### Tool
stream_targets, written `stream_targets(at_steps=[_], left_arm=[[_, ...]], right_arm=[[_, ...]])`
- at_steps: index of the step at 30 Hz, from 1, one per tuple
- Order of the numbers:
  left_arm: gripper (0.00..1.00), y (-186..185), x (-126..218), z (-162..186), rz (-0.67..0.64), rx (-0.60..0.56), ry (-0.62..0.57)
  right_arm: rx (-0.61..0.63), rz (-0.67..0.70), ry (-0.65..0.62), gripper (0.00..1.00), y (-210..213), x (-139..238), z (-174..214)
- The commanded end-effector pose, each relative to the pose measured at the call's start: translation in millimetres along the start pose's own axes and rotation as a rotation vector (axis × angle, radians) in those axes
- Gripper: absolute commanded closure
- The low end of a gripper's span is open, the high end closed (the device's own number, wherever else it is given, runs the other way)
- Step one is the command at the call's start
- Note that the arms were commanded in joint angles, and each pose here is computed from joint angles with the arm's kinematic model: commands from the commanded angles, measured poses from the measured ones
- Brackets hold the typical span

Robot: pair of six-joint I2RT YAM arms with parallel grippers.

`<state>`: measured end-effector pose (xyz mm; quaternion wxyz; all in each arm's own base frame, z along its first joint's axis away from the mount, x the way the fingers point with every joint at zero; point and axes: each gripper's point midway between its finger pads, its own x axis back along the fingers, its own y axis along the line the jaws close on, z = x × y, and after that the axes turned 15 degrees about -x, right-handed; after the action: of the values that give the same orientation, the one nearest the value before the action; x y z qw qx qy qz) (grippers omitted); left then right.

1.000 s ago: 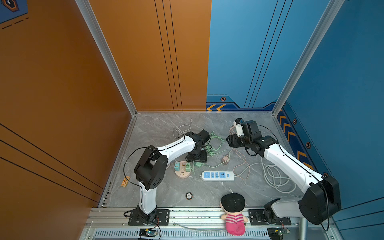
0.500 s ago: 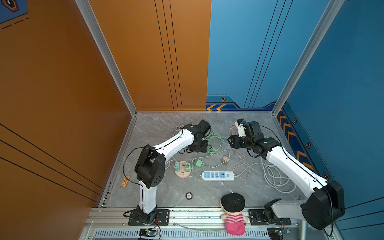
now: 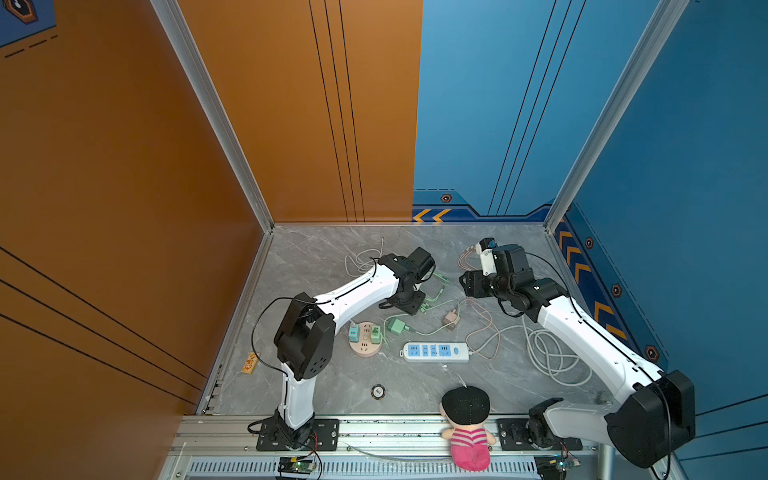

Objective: Insert the plug
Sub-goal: 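Lower the left gripper and close it on the green charger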

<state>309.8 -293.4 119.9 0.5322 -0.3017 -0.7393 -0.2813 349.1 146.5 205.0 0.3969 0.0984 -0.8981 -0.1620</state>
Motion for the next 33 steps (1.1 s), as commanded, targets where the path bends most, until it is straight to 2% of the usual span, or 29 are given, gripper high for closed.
stream_targets(at_steps=[1,4,10,16,20,23,33], left_arm=[[0.57,-22.1,9.6,15.6,0.028,-0.128,0.021],[0.56,-38.6,3.4,27.0,0.080,-0.176,0.048],[0.44,-42.3,-19.9,36.0,0.149,-0.120,0.113],[0.41,-24.0,-43.4,49.4,0.136,-0.028,0.185],[0.35,-8.0,-48.6,61.7,0.107,0.023,0.218],[0.34,0.6,-51.5,68.6,0.093,0.053,0.235],[0.32,1.0,-64.5,78.7,0.090,0.065,0.281]], right_arm=[[-0.003,-0.002,0.016,0.29,-0.8,-4.6,2.6],[-0.009,-0.008,0.023,0.29,0.1,-5.3,4.7],[-0.022,-0.004,0.025,0.29,-3.0,-2.6,10.3],[-0.018,0.009,0.005,0.28,-8.5,4.6,12.8],[-0.019,0.015,0.002,0.28,-11.2,5.2,13.0],[-0.020,0.016,0.009,0.28,-11.1,3.0,13.2],[-0.019,0.014,0.018,0.28,-10.6,0.3,14.3]])
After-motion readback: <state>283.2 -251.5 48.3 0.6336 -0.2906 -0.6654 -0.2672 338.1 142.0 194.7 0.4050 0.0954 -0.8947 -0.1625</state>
